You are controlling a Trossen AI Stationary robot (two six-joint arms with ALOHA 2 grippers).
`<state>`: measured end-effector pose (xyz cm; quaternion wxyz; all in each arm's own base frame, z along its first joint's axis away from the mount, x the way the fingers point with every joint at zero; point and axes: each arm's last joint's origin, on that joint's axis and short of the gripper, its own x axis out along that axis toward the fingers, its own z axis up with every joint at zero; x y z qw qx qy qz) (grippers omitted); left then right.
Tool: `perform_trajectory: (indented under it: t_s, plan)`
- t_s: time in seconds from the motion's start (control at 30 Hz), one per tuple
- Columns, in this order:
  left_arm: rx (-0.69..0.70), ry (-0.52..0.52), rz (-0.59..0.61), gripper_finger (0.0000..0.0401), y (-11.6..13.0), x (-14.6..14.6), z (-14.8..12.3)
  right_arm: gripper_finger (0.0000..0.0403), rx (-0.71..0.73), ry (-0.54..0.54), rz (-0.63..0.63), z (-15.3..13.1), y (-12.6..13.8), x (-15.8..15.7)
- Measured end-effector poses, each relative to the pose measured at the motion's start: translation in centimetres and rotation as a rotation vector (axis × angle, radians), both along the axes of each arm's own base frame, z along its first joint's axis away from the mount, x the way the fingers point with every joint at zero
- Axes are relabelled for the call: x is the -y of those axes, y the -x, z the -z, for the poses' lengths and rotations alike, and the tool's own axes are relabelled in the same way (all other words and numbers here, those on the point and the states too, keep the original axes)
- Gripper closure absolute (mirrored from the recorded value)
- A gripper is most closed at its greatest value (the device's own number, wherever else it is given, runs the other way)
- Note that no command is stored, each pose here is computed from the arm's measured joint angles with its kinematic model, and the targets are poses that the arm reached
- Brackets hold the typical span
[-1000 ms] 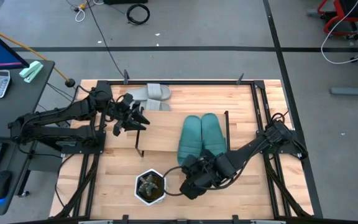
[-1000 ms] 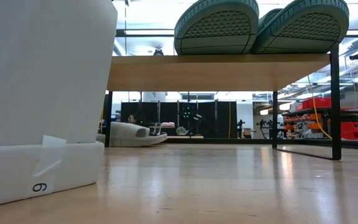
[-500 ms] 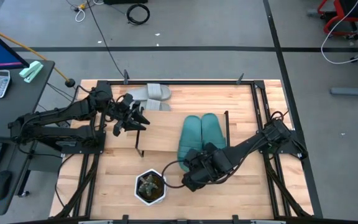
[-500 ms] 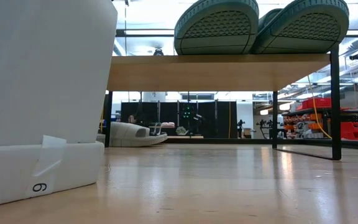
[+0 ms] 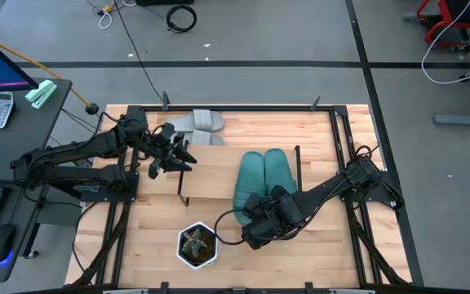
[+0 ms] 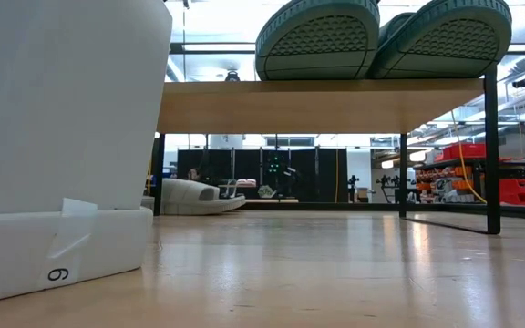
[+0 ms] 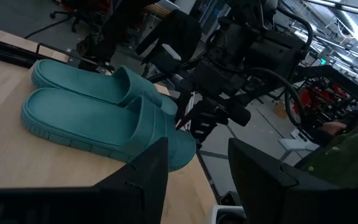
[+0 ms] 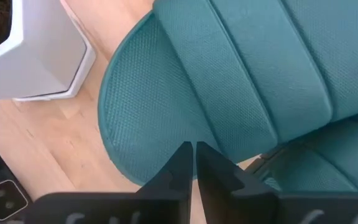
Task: Pick and place slides into the shelf
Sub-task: Put the green slide on the shelf
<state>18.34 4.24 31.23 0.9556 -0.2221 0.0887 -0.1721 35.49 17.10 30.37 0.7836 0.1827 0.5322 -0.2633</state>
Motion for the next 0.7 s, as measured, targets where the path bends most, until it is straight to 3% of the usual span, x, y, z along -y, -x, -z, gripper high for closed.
perform_trajectory:
  t_s: [0.53, 0.7]
  plan:
    - [0.004, -0.012, 0.0, 0.0229, 0.0, 0.0, 0.0, 0.0376, -0.01, 0.025, 0.009, -2.3, 2.0, 1.0]
    - [0.002, -0.013, 0.0, 0.0229, 0.0, 0.0, 0.0, 0.0376, 0.051, -0.002, 0.012, -3.7, 2.5, 1.3]
